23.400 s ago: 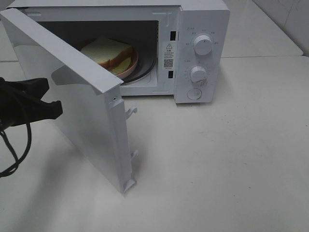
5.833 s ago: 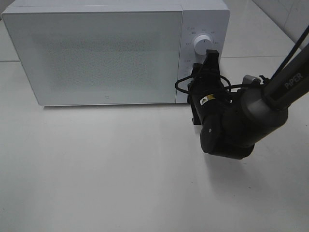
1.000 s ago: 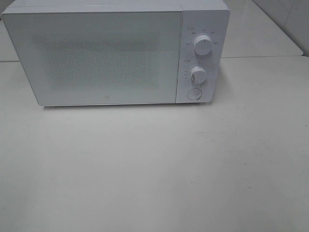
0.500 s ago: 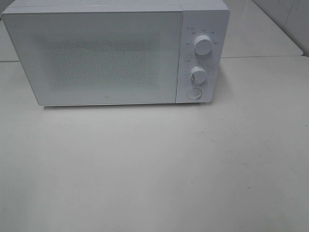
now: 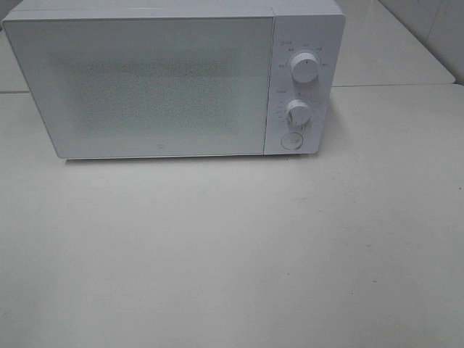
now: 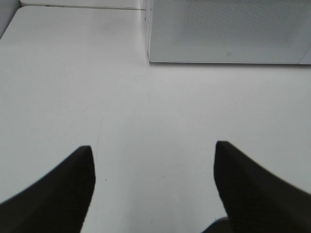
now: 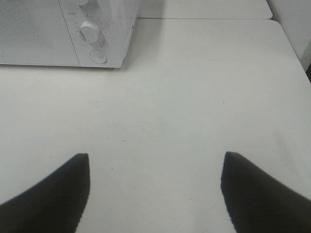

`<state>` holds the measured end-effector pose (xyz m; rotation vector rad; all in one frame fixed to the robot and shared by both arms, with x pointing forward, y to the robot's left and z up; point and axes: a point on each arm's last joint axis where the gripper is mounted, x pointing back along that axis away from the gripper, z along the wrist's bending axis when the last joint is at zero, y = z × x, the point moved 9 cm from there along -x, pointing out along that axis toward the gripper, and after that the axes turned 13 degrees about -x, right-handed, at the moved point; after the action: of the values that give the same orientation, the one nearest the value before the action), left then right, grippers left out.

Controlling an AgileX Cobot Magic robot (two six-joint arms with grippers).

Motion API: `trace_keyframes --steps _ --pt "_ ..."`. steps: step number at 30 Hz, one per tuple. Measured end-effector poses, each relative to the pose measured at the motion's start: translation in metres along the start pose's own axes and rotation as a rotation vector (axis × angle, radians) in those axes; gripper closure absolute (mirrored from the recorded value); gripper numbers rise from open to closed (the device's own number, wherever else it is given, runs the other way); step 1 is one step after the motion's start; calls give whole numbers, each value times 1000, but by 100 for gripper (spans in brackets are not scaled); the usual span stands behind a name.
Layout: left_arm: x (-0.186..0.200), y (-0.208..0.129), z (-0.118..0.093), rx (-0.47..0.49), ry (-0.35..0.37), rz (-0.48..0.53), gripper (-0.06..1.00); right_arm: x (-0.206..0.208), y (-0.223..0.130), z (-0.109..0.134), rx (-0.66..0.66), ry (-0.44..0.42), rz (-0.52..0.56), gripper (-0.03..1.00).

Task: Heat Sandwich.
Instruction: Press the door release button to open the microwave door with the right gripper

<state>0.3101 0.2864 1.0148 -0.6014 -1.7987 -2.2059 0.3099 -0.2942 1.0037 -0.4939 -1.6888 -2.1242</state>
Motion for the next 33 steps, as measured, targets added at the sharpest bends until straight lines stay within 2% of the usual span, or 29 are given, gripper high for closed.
trace_keyframes --steps 14,19,22,25,27,29,30,33 --pt "0 0 0 0 0 0 29 0 0 0 0 0 0 23" --pt "0 0 0 0 0 0 29 -8 4 1 3 -15 44 23" --pt "0 0 0 0 0 0 29 -13 19 5 4 -5 9 23" --pt "0 0 0 0 0 0 29 -22 49 14 5 25 -92 23" --pt "0 0 0 0 0 0 29 -25 55 16 5 31 -110 23" --pt "0 0 0 0 0 0 29 -33 77 22 6 57 -197 23" --pt "0 0 0 0 0 0 29 -33 77 22 6 57 -197 23" --pt "0 0 0 0 0 0 29 -41 99 29 8 88 -304 23"
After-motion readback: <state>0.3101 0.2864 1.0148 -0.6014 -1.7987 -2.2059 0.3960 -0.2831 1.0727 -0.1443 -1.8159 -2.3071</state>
